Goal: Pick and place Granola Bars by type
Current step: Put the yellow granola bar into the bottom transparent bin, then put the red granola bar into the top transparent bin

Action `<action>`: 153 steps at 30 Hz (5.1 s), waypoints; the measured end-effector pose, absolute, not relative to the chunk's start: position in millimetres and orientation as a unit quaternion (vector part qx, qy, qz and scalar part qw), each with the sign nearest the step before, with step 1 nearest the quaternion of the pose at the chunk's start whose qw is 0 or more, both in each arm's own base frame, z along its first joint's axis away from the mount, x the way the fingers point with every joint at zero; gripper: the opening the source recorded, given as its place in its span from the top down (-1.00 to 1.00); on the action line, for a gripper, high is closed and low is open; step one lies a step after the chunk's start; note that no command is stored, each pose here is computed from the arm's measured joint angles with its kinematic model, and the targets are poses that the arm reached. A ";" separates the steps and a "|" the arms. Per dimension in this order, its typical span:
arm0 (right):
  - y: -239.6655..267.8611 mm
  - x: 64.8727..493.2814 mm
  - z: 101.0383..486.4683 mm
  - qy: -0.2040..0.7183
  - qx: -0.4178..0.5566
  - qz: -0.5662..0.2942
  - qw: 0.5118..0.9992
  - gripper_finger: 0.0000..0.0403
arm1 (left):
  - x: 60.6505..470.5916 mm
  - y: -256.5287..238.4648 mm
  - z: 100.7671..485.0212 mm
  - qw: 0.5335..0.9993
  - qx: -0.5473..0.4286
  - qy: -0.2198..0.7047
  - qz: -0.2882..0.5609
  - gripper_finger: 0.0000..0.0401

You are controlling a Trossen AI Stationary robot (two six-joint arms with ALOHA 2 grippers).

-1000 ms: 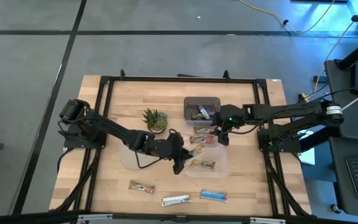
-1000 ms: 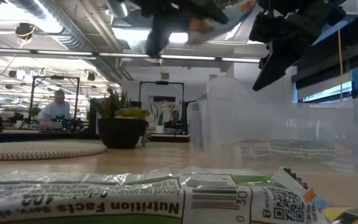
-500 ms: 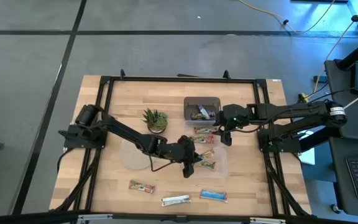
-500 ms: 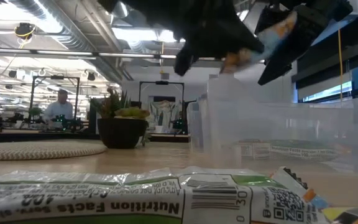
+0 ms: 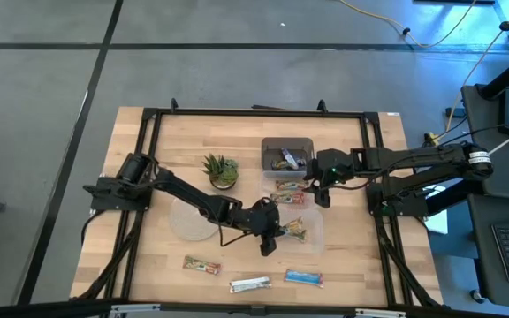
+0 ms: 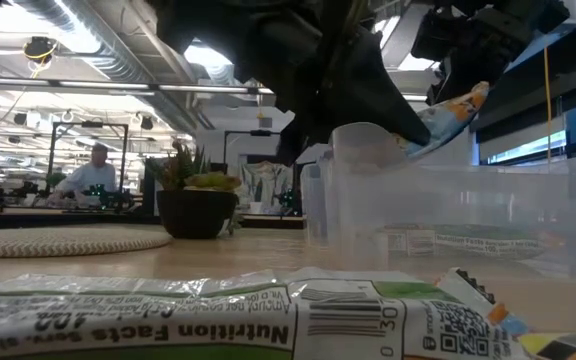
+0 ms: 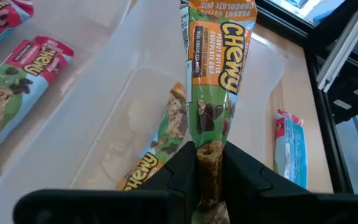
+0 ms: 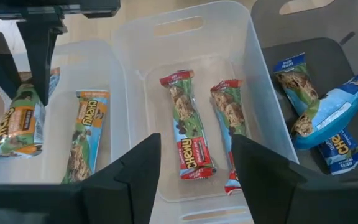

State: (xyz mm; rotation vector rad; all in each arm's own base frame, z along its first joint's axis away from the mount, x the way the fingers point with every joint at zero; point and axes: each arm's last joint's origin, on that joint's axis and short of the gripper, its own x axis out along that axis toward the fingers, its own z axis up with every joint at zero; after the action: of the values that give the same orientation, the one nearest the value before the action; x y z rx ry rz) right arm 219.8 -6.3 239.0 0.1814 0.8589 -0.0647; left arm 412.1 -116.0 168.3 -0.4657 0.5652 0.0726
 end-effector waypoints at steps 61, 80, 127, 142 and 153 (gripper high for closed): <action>-7.2 223.6 242.1 0.392 0.091 -0.042 0.914 0.01 | 262.6 -227.7 186.6 0.824 -0.020 0.566 0.002 0.22; -7.2 223.5 242.0 0.392 0.092 -0.042 0.914 0.01 | 268.3 -236.5 143.6 0.776 -0.054 0.629 0.020 0.22; -7.1 223.5 242.0 0.393 0.078 -0.036 0.915 0.01 | 296.6 -188.5 166.4 0.818 -0.114 0.560 0.074 0.67; -6.7 209.1 259.9 0.351 0.105 -0.043 0.929 0.01 | 353.6 -68.5 263.3 0.949 -0.109 0.274 0.112 0.67; 1.5 185.7 278.2 0.318 0.154 -0.033 0.935 0.01 | 394.9 -2.9 265.8 0.987 -0.057 0.133 0.064 0.67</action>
State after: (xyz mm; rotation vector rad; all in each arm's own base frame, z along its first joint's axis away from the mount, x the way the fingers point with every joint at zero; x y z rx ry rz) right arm 185.7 1.5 278.2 0.3139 0.6497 -0.0671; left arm 394.9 -2.9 265.8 -0.1143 0.2677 0.1285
